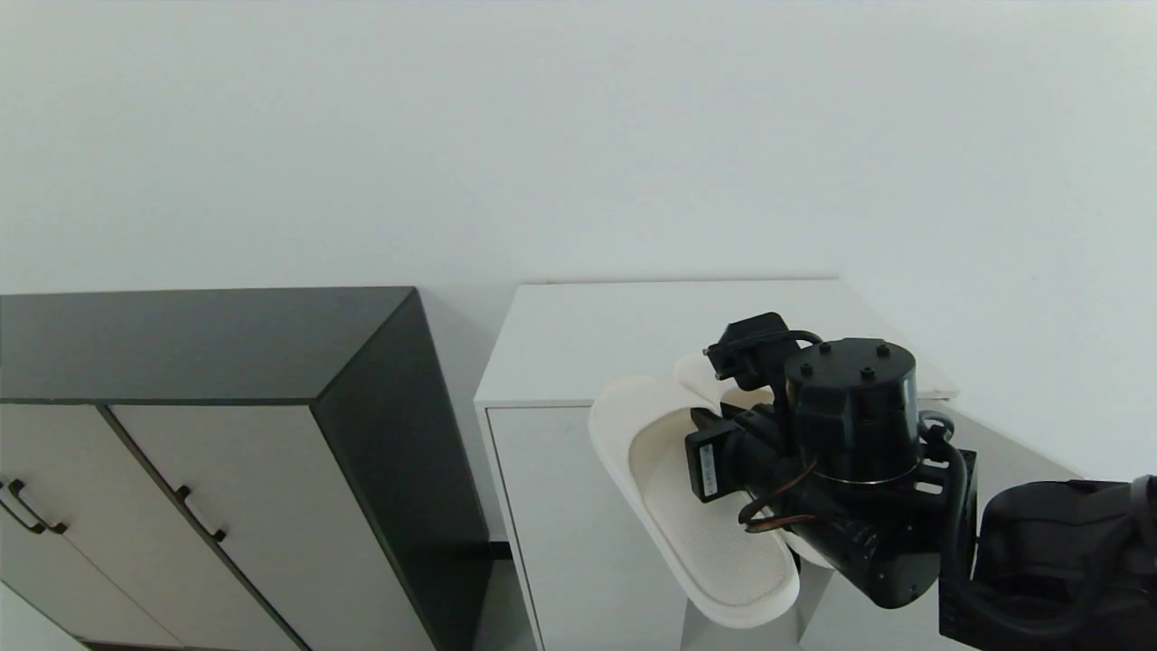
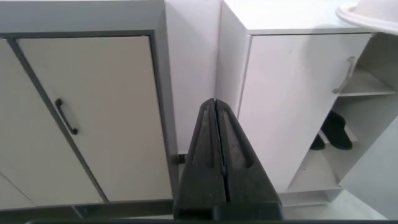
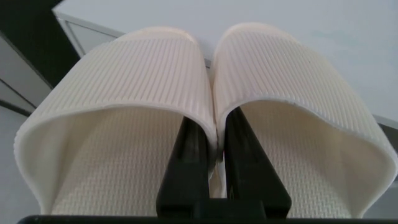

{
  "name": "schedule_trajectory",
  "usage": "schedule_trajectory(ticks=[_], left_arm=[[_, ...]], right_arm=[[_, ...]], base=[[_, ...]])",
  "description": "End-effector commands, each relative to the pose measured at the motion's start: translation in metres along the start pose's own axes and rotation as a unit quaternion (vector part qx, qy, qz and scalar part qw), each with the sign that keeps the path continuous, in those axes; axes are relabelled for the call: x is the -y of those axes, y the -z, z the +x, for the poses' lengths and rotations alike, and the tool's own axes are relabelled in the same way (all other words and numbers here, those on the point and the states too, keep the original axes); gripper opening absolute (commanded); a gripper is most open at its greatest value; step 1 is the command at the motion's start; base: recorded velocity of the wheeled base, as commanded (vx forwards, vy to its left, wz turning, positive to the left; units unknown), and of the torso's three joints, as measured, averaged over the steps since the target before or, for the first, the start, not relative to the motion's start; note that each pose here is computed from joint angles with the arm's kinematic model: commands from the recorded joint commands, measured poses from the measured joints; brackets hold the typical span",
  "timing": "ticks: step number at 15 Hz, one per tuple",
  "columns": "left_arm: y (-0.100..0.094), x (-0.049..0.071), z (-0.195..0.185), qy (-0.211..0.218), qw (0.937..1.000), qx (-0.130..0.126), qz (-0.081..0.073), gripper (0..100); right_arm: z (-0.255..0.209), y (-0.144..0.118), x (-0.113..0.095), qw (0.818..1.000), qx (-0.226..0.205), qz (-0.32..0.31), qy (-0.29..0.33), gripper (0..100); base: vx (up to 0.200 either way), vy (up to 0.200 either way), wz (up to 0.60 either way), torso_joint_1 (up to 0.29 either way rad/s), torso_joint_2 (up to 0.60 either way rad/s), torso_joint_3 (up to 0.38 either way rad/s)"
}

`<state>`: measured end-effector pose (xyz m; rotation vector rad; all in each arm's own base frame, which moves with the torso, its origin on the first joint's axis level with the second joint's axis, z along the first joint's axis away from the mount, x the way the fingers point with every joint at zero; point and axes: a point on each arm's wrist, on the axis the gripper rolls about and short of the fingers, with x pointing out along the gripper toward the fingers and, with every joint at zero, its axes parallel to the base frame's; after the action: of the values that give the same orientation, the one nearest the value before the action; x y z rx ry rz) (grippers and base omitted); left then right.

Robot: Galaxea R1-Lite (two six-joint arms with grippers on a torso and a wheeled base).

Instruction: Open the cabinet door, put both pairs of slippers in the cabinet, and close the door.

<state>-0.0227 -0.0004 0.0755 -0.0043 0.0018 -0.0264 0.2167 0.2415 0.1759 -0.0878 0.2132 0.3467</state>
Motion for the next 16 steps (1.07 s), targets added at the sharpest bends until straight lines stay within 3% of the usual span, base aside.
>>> schedule_trajectory(ticks=[1, 10, 16], left_arm=[[0.000, 0.000, 0.000, 0.000, 1.0000, 0.000, 0.000, 0], [0.000, 0.000, 0.000, 0.000, 1.0000, 0.000, -0.001, 0], [0.000, 0.000, 0.000, 0.000, 1.0000, 0.000, -0.001, 0]], right_arm=[[-0.004, -0.002, 0.002, 1.000, 0.003, 0.002, -0.001, 0], [-0.017, 0.003, 0.003, 1.000, -0.003, -0.007, -0.014, 0], [-0.023, 0.014, 0.007, 0.999, -0.014, -0.030, -0.018, 0]], base=[[0.000, -0.200, 0.00, 0.002, 0.00, 0.002], [0.000, -0.200, 0.00, 0.001, 0.00, 0.002], [0.000, 0.000, 0.00, 0.000, 0.00, 0.000]])
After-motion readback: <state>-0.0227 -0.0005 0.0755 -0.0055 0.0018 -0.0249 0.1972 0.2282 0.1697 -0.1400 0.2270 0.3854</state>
